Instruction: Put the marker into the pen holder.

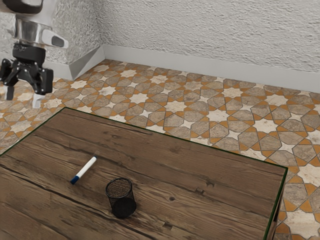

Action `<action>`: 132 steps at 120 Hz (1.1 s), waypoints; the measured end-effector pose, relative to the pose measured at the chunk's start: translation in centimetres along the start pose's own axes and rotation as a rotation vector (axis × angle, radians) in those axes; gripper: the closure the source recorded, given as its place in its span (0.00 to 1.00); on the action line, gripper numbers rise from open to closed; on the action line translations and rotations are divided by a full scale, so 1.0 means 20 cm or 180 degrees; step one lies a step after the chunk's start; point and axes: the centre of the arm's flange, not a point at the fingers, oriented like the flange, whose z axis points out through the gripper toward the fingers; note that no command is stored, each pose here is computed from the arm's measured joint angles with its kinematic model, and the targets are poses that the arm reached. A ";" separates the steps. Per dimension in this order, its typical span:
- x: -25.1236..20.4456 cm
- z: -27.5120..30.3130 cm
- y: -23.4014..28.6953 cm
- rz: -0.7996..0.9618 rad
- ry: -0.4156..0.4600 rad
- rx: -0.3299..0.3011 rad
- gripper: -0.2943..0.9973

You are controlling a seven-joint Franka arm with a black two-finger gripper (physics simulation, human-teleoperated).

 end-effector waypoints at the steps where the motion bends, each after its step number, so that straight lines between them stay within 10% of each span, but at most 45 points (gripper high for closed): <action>1: 0.02 0.00 -0.01 -0.0011 0.0059 0.0001 0.23; 25: 0.26 -0.13 0.10 0.0049 0.1152 0.0154 0.23; 42: 1.15 0.49 0.32 0.0275 0.0852 0.0255 0.23; 60: 1.57 0.86 0.15 0.0094 0.1108 0.0049 0.23; 132: 1.39 1.30 -0.04 -0.0339 0.1801 -0.0261 0.44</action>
